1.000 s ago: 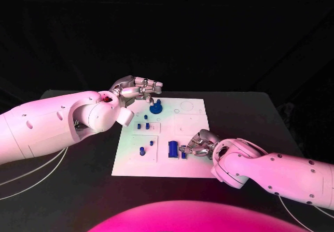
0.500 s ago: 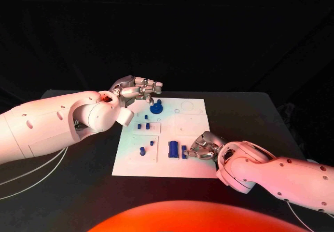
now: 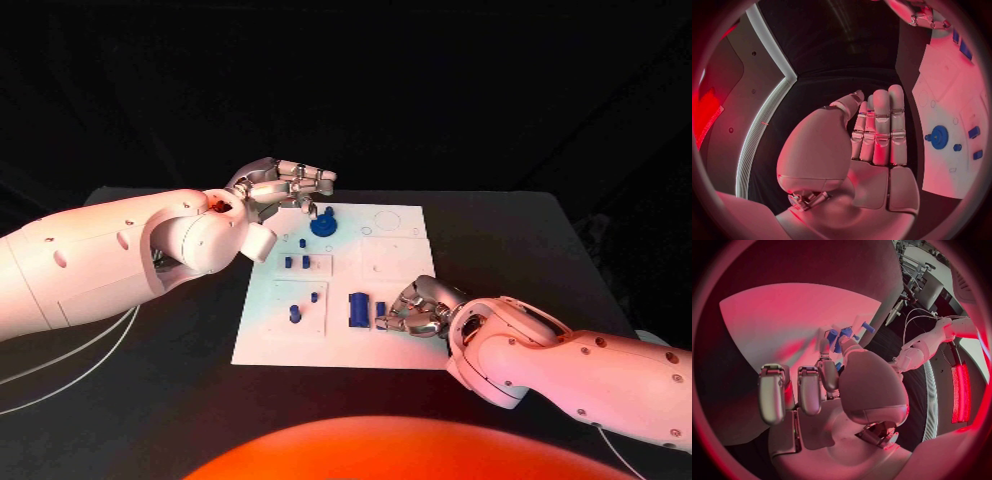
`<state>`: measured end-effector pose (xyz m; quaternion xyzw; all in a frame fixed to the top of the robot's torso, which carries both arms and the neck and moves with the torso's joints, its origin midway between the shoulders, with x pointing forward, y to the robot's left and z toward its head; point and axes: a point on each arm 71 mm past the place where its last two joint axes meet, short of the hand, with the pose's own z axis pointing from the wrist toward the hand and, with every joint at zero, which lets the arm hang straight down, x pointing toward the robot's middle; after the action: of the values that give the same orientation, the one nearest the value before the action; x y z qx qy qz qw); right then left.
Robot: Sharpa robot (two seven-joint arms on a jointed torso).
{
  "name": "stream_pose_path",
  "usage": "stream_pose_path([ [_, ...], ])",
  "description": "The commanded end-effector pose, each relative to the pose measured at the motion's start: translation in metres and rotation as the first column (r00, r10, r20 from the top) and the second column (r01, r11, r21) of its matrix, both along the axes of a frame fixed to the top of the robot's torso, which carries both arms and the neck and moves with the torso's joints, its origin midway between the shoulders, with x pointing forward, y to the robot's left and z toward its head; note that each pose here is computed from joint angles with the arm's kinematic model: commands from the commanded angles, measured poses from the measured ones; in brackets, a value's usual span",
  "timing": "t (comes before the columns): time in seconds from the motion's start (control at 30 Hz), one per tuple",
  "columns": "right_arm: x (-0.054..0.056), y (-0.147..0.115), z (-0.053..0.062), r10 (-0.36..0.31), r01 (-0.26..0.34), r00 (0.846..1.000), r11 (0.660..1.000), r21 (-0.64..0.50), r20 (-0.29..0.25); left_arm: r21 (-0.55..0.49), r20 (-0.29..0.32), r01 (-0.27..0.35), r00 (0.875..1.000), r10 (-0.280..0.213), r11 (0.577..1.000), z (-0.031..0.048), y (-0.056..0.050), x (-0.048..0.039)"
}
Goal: Assemble the parts on the task board
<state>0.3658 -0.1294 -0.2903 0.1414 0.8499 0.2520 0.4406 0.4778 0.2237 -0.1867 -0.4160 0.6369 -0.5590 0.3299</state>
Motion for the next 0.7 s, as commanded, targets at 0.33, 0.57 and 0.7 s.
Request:
stream_pose_path([
  [0.33,0.0016,0.0018,-0.0041,0.046,-0.046,0.999,0.998,-0.045,-0.007,-0.009,0.001,0.021,1.0,-0.021,1.0,0.001,-0.0025,-0.001],
  [0.57,0.003,-0.0011,-0.0046,0.041,-0.041,0.999,0.998,-0.058,0.001,-0.009,0.001,0.019,1.0,-0.019,1.0,0.001,-0.0019,-0.001],
  [0.7,0.0031,-0.0007,-0.0039,0.043,-0.043,0.999,0.998,-0.052,0.01,-0.008,0.001,0.019,1.0,-0.019,1.0,0.0009,-0.0015,-0.0009],
])
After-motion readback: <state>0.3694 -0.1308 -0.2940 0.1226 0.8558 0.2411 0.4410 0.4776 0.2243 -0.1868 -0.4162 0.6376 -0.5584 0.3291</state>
